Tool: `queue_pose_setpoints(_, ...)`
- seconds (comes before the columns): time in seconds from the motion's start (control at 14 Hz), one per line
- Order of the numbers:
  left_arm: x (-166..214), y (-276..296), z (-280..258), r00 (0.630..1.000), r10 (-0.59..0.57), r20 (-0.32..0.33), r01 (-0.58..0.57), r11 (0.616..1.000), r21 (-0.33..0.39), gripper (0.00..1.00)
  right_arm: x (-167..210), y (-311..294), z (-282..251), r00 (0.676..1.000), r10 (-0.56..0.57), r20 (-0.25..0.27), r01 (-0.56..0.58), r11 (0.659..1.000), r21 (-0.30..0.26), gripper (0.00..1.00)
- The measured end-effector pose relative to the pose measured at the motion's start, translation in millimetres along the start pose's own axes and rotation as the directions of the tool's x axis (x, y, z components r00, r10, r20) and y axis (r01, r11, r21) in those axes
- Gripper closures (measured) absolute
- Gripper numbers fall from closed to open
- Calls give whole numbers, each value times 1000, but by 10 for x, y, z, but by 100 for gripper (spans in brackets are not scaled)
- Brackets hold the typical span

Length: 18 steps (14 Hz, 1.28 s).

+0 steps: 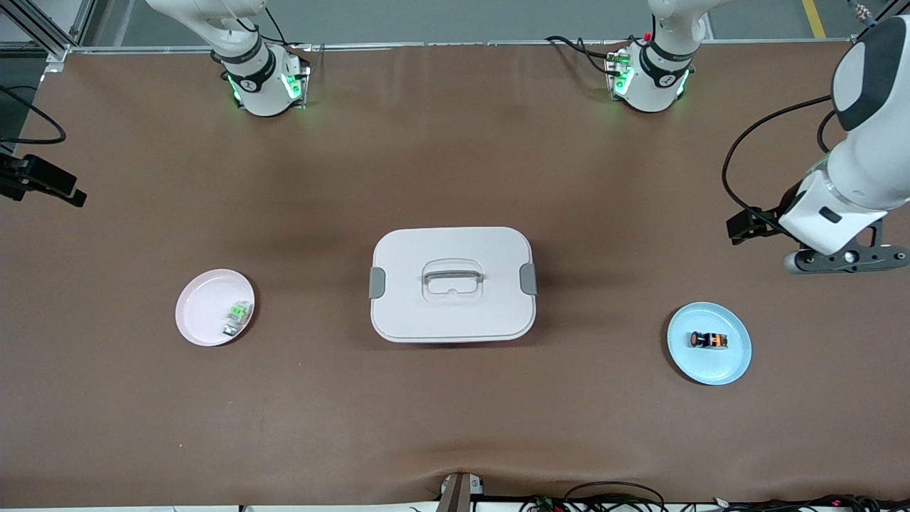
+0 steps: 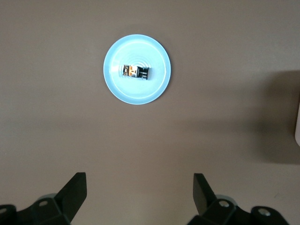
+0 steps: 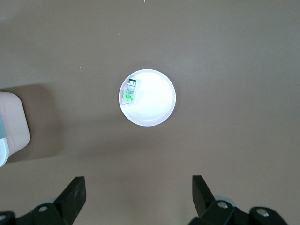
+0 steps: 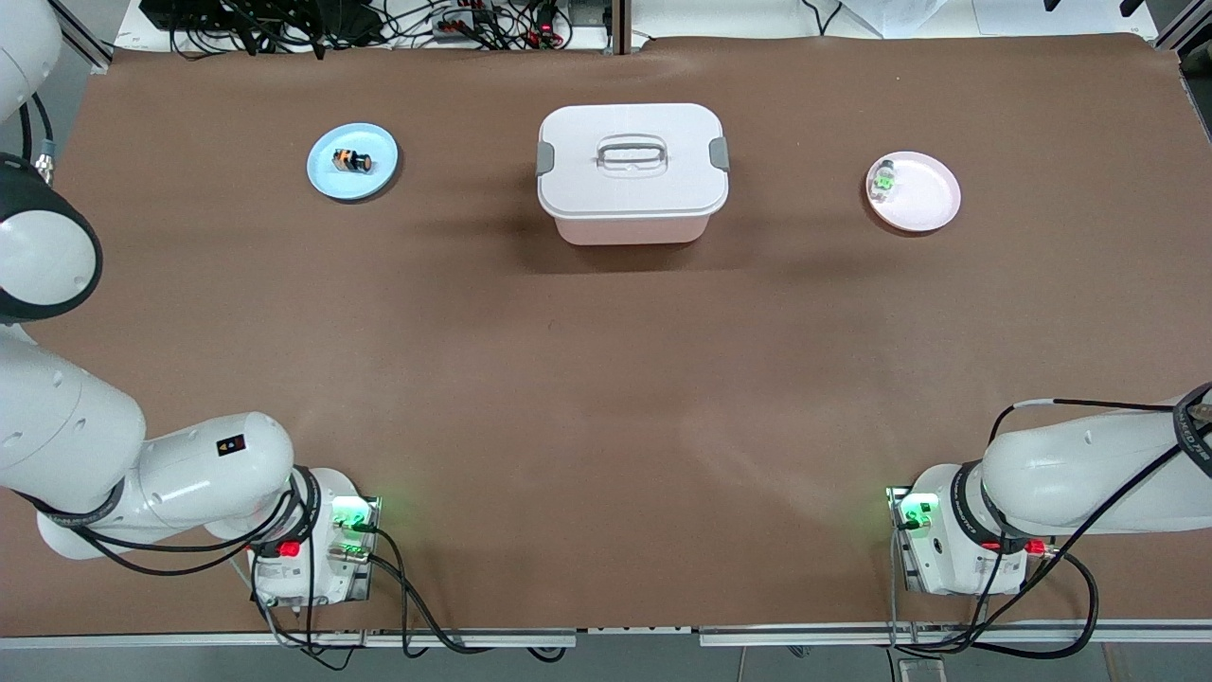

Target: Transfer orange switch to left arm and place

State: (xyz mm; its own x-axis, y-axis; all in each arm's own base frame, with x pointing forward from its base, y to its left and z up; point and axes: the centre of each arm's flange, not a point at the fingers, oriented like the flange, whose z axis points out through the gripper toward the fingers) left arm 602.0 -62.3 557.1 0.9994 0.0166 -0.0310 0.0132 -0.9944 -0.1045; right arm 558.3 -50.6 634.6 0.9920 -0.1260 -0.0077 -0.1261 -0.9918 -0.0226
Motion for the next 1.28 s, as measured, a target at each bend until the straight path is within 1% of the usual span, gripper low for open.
queue_pose_setpoints(0.28, -27, -372, -192, 997, -66, -37, 67, 998, 22, 0, 1, 6, -1, 1000, 1, -1, -1, 1000, 0, 0)
queue_pose_setpoints(0.5, -186, -266, -428, 997, -62, -56, 64, 997, 36, 0, 1, 7, -1, 1000, 1, -1, -1, 1000, 0, 0)
queue_pose_setpoints(0.78, -509, -77, -677, 997, -55, -49, 54, 998, -32, 0, 1, 8, 0, 1000, 1, -1, -1, 1000, 0, 0)
queue_pose_setpoints(1.07, -731, -1, -754, 997, -48, -52, 45, 998, -46, 0, 8, 19, -4, 1000, 3, -7, -3, 1000, 0, 0)
queue_pose_setpoints(1.28, -828, -146, -779, 998, -41, -55, 38, 998, -54, 0, 16, 21, -8, 1000, 3, -13, -3, 1000, 0, 0)
